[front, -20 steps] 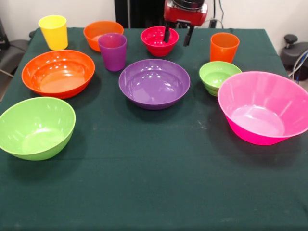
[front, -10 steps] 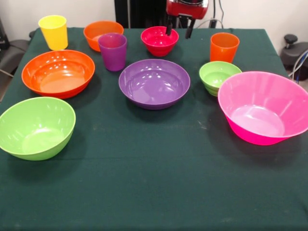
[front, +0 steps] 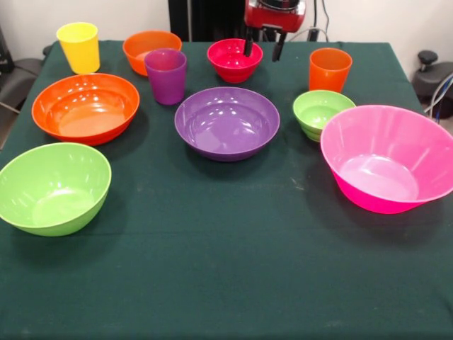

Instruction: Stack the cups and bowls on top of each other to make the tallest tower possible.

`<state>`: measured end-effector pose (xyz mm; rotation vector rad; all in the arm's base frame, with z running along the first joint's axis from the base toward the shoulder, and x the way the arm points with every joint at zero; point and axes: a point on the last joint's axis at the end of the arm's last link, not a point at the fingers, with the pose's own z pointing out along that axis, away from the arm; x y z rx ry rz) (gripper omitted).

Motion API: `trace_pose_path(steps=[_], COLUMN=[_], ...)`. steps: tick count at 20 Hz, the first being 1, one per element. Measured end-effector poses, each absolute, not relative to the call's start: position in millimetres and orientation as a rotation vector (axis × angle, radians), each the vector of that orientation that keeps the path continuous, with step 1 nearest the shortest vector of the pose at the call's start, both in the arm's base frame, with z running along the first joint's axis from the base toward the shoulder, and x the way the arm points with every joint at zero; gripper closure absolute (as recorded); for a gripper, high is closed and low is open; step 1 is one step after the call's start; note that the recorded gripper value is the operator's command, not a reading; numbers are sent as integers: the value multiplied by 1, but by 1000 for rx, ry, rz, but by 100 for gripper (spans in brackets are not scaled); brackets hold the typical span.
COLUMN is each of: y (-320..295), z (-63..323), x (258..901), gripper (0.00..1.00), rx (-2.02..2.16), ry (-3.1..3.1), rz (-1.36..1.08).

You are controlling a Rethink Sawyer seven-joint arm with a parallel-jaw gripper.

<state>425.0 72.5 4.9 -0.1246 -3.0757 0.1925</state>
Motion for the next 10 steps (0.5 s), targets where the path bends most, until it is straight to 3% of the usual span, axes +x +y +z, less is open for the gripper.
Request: trace_pose_path(steps=[10], y=[69], z=[-15], x=[410], gripper=[0], rx=[-102], ry=[-3055], rz=[194])
